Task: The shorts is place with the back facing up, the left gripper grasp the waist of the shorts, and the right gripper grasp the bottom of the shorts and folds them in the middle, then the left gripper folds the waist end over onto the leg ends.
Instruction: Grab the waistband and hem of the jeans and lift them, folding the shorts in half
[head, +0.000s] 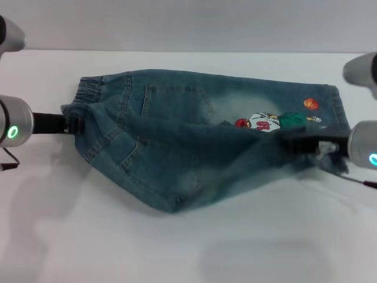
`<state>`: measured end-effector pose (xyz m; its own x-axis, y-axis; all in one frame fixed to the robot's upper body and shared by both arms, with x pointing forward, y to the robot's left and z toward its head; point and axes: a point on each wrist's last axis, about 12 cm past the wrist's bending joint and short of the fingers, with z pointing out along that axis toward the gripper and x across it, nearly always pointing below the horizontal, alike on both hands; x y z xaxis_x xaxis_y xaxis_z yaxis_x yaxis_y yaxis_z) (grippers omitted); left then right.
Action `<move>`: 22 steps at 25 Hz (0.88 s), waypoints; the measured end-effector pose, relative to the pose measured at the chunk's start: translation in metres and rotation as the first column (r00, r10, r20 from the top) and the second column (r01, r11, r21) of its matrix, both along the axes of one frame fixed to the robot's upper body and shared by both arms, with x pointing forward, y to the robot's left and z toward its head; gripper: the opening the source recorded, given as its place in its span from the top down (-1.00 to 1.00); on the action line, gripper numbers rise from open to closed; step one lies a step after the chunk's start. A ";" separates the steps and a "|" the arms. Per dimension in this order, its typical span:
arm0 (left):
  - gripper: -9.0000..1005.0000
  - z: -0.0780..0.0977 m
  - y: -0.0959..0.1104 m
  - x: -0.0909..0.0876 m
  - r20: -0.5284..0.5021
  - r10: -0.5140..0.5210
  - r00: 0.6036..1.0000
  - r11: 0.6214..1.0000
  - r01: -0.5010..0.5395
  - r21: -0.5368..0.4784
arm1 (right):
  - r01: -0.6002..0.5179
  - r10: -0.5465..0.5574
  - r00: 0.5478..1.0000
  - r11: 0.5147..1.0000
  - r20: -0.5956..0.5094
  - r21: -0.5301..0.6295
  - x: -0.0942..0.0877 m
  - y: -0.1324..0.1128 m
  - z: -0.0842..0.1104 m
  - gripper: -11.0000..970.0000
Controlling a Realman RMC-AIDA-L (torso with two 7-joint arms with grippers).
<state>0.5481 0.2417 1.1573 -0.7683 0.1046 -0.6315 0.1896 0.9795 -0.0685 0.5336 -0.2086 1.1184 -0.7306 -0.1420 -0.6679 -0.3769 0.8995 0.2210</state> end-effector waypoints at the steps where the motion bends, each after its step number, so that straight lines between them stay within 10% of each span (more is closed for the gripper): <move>1: 0.55 0.000 0.002 0.000 0.021 0.015 1.000 1.000 -0.015 -0.012 | 0.010 -0.010 1.000 1.000 0.022 0.011 0.001 -0.002 0.001 0.94; 22: 0.55 -0.009 0.005 0.021 0.217 0.082 0.973 0.992 -0.059 -0.111 | 0.323 -0.301 0.785 0.945 0.542 0.056 0.026 -0.045 -0.020 0.94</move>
